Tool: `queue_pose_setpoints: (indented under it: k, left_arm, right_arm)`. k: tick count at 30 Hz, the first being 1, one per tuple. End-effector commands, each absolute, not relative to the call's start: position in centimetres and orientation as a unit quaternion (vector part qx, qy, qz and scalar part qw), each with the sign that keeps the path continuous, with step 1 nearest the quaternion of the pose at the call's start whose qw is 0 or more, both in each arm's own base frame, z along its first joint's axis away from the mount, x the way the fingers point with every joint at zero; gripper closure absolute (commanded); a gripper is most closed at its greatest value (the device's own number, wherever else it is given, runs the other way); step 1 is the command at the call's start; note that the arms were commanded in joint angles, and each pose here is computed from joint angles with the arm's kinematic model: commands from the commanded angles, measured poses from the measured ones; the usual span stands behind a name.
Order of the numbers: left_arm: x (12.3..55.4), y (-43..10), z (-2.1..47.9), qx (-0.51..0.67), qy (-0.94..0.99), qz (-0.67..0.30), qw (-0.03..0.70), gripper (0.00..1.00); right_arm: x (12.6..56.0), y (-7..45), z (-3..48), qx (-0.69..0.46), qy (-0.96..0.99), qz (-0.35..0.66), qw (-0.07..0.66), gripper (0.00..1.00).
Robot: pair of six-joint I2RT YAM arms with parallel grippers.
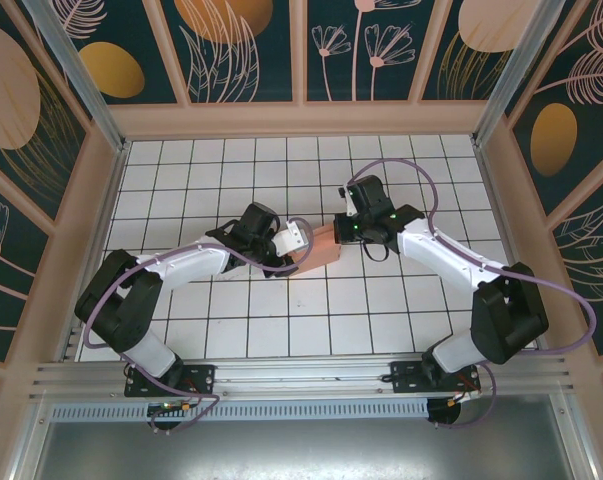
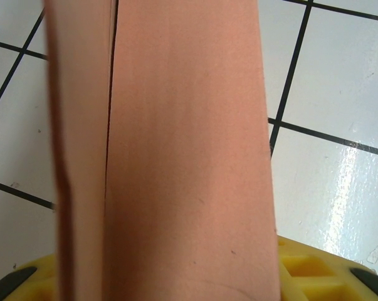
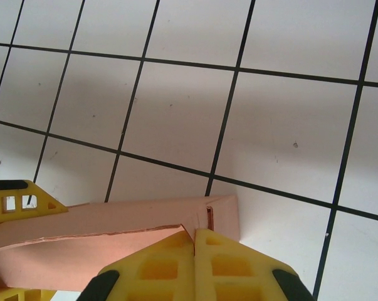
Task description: Fold the paper box
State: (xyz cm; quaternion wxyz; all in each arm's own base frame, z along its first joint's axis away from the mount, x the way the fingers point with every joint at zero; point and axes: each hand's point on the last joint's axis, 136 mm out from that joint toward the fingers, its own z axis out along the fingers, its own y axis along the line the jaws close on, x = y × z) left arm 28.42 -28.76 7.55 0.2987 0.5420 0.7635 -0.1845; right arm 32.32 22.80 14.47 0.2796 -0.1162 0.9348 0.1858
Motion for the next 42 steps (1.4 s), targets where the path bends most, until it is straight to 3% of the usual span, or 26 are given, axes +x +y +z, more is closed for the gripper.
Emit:
queue_pose_setpoints:
  k: [1, 15, 34, 42]
  left_arm:
    - [27.7, -28.1, 6.4, 0.545, 0.774, -0.181, 0.269, 0.56]
    - [27.7, -28.1, 6.5, 0.543, 0.774, -0.182, 0.268, 0.56]
    - [28.0, -28.3, 7.0, 0.532, 0.780, -0.187, 0.271, 0.56]
    - [28.0, -28.8, 8.6, 0.521, 0.778, -0.202, 0.286, 0.48]
  right_arm:
    - [32.9, 23.1, 15.6, -0.142, 0.923, 0.177, 0.311, 1.00]
    - [32.1, 22.5, 12.1, -0.161, 0.926, 0.162, 0.302, 1.00]
    - [30.9, 22.4, 12.5, -0.161, 0.907, 0.185, 0.343, 1.00]
    - [31.3, 22.6, 13.5, -0.161, 0.901, 0.182, 0.359, 1.00]
